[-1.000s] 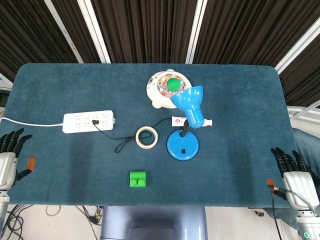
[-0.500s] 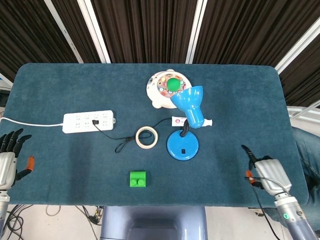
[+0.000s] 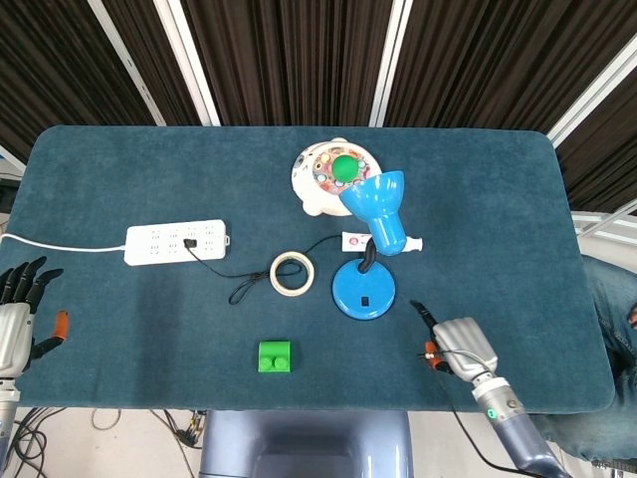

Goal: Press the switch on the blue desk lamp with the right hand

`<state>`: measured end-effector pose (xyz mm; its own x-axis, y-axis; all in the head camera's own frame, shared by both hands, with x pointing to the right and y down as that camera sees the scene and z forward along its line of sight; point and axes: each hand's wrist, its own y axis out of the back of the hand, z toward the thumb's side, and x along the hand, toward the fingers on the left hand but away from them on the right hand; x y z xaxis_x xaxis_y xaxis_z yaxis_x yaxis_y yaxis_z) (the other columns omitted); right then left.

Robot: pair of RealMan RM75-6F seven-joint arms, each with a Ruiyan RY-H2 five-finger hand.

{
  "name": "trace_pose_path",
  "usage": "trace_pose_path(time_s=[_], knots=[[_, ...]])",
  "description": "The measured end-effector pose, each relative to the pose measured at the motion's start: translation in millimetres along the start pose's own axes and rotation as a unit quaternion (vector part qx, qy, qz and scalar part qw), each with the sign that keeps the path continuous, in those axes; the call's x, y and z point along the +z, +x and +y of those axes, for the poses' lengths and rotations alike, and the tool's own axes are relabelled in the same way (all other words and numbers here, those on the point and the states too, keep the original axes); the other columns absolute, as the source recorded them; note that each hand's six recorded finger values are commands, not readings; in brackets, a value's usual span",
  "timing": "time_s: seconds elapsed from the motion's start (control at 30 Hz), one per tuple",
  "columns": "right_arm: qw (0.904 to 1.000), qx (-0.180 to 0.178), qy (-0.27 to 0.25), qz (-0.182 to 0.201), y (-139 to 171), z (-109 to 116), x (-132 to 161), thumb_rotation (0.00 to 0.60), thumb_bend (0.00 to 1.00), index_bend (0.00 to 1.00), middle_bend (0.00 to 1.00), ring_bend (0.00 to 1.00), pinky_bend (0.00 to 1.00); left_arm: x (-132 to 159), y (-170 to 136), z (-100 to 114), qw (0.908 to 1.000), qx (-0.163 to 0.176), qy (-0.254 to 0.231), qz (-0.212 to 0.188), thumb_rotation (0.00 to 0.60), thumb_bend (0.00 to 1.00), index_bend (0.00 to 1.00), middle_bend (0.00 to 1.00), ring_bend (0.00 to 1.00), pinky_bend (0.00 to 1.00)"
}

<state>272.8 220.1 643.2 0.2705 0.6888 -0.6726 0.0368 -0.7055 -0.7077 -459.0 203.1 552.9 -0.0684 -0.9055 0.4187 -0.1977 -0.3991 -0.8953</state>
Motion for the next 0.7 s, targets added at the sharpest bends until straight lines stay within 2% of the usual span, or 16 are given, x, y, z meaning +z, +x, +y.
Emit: trace_pose_path(time_s=[0.33, 0.7], knots=[[0.9998, 0.02, 0.009, 0.0, -30.3, -23.8, 31.8, 0.6, 0.64, 0.0, 0.64, 0.7, 0.76, -1.0, 0.5, 0.8, 1.0, -0.001, -0.008, 0.004, 0.6, 0.5, 0.18, 0.04, 0.0, 0.0], [0.9995, 0.02, 0.022, 0.006, -41.6, -23.5, 44.9, 0.6, 0.64, 0.0, 0.64, 0.7, 0.83, -1.2, 0.5, 1.4, 0.9999, -0.001, -0.009, 0.004, 0.6, 0.5, 0.18, 0.04, 0.0, 0.0]])
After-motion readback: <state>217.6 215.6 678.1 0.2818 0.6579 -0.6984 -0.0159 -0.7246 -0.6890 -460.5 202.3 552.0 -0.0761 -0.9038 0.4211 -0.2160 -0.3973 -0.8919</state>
